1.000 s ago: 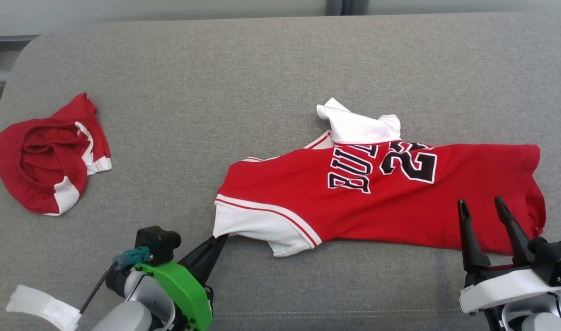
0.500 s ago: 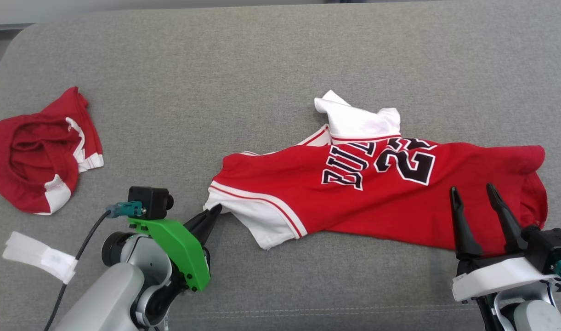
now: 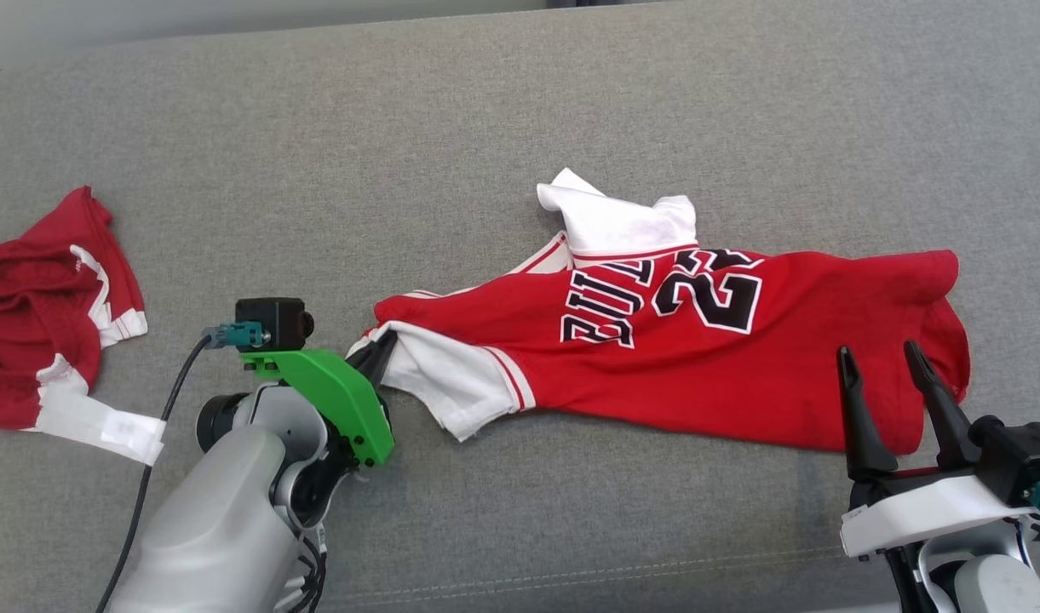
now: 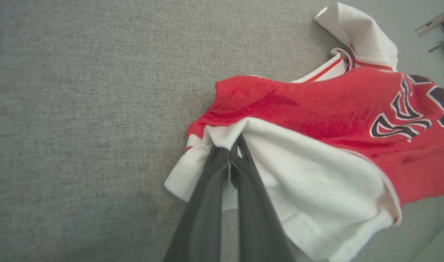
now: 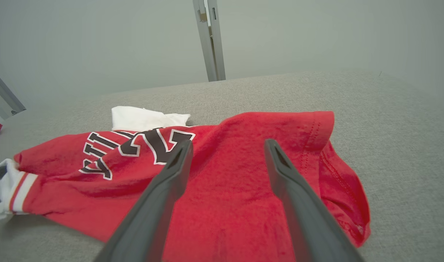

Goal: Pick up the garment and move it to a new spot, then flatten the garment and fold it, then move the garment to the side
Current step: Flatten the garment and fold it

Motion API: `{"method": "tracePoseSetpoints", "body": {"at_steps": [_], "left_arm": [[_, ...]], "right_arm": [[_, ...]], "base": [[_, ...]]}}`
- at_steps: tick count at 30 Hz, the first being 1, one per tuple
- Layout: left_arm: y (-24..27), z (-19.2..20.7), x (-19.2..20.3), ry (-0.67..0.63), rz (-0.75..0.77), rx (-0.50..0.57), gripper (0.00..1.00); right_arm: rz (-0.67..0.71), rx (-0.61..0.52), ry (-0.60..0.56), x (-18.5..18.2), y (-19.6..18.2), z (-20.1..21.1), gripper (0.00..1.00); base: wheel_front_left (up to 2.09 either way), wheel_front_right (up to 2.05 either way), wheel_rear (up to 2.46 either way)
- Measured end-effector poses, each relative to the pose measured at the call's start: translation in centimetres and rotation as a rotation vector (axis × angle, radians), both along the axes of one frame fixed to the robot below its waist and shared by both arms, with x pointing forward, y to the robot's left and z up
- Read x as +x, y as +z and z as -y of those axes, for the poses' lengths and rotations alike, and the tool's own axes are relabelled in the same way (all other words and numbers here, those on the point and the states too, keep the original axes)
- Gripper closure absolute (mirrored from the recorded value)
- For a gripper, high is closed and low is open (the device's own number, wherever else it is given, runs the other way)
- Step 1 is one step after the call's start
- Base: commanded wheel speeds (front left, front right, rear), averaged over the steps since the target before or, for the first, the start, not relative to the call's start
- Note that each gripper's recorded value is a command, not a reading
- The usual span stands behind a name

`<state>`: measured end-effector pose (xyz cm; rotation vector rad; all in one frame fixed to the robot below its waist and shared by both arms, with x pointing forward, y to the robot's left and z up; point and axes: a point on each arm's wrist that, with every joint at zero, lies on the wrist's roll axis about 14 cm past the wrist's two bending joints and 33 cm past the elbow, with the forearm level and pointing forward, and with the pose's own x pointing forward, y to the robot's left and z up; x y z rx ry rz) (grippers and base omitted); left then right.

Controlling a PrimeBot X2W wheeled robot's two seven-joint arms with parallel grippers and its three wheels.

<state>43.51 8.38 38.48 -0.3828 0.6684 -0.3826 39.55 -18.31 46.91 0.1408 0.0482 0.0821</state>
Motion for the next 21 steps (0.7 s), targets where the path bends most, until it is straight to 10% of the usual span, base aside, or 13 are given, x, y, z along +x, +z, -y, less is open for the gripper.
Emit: {"method": "tracePoseSetpoints", "body": {"at_steps": [7, 8, 21], "left_arm": [[1.3, 0.6, 1.6, 0.046, 0.085, -0.030, 0.91], [1.5, 0.5, 1.8, 0.059, 0.097, -0.032, 0.01], [3.5, -3.4, 3.2, 0.179, 0.330, 0.083, 0.00]], "right_arm": [[0.015, -0.005, 0.009, 0.0, 0.6, -0.1, 0.00], [0.012, -0.005, 0.014, 0.0, 0.6, -0.3, 0.00], [0.033, 0.002, 0.009, 0.1, 1.1, -0.3, 0.00]], "base": [[0.00, 0.00, 0.00], [0.00, 0.00, 0.00], [0.00, 0.00, 0.00]]}}
